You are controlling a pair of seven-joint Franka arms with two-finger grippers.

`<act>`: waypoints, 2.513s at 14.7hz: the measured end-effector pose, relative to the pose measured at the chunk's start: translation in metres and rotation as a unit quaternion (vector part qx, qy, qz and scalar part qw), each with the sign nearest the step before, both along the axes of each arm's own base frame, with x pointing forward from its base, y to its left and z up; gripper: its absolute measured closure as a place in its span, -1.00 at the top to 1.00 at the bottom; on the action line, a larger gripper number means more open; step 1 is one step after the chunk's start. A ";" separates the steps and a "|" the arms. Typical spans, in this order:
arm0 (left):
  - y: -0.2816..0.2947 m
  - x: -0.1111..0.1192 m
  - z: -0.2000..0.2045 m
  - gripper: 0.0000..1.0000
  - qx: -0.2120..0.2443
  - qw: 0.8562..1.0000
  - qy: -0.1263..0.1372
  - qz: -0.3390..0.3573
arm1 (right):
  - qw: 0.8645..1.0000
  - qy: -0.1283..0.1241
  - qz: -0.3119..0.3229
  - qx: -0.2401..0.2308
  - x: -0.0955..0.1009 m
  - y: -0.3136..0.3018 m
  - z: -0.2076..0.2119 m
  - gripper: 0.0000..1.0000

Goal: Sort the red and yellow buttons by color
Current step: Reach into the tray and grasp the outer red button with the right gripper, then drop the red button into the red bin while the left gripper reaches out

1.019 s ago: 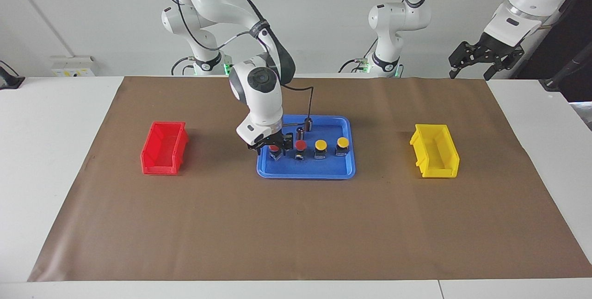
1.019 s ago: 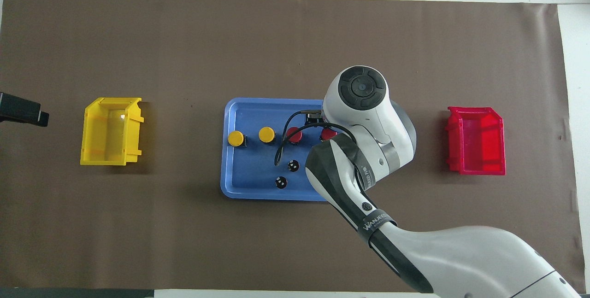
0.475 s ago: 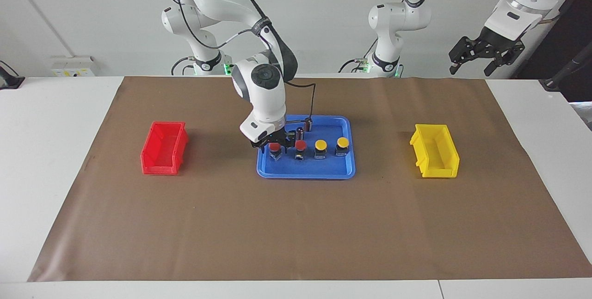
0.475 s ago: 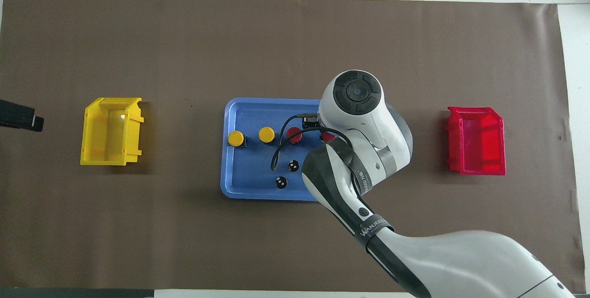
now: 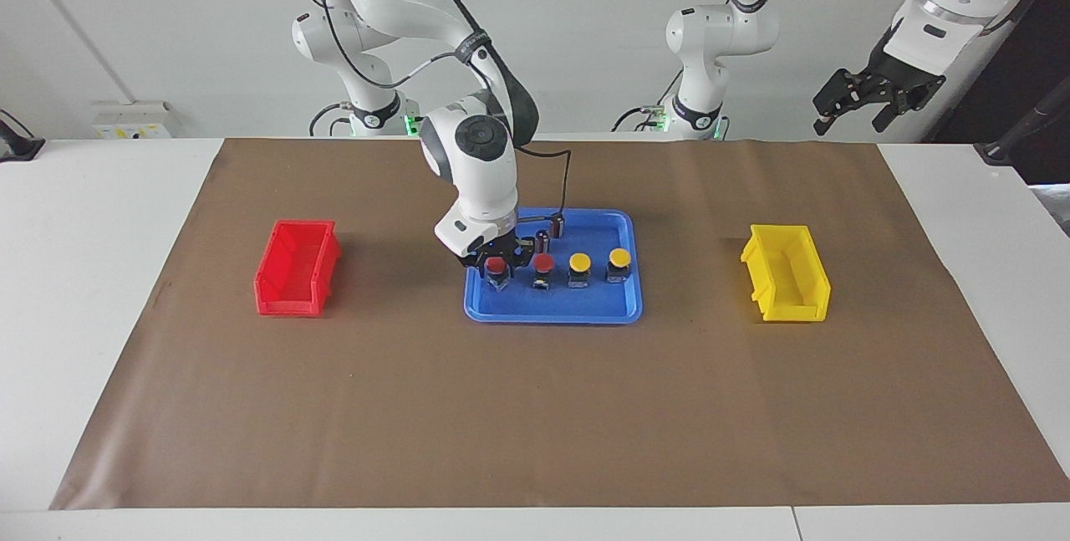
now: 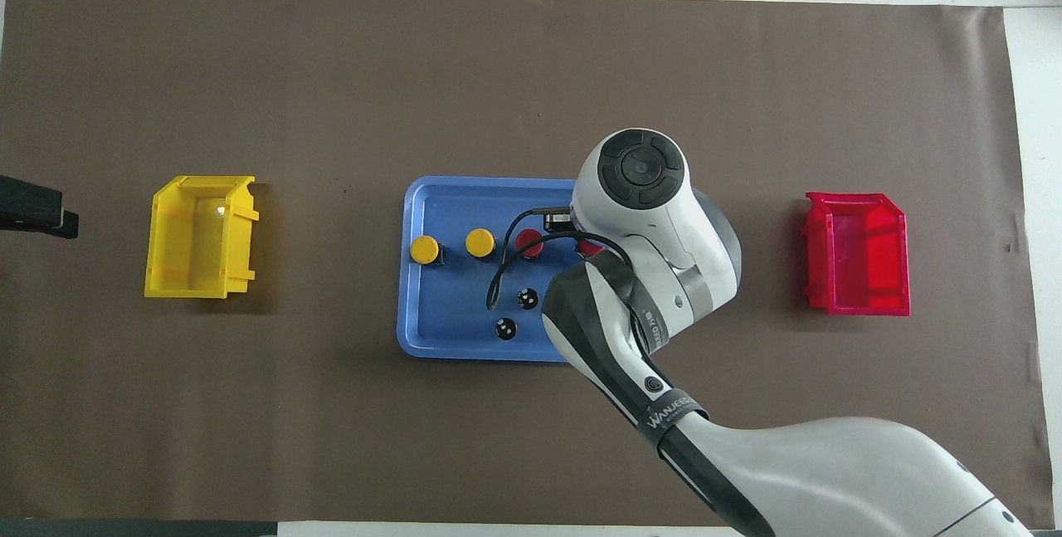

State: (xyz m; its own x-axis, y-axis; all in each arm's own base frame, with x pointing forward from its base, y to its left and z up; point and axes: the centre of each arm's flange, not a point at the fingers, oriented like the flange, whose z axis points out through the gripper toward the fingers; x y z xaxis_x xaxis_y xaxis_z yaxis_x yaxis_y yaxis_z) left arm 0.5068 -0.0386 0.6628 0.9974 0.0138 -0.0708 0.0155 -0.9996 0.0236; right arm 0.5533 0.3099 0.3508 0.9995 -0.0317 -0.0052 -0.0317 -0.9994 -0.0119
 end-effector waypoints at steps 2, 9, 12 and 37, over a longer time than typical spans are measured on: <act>0.000 0.000 -0.001 1.00 -0.001 1.000 0.000 -0.011 | 1.000 0.002 0.000 -0.001 -0.001 0.000 -0.002 -0.05; 0.000 0.000 0.000 1.00 -0.001 1.000 0.000 -0.018 | 1.000 -0.002 -0.001 0.002 0.000 0.000 0.005 -0.20; 0.000 0.000 0.000 1.00 -0.001 1.000 0.000 -0.018 | 1.000 0.004 -0.020 0.011 0.015 -0.013 0.037 -0.20; -0.275 -0.028 -0.287 0.52 -0.016 0.998 -0.047 0.042 | 0.991 0.077 0.110 -0.006 0.026 -0.347 0.079 -0.20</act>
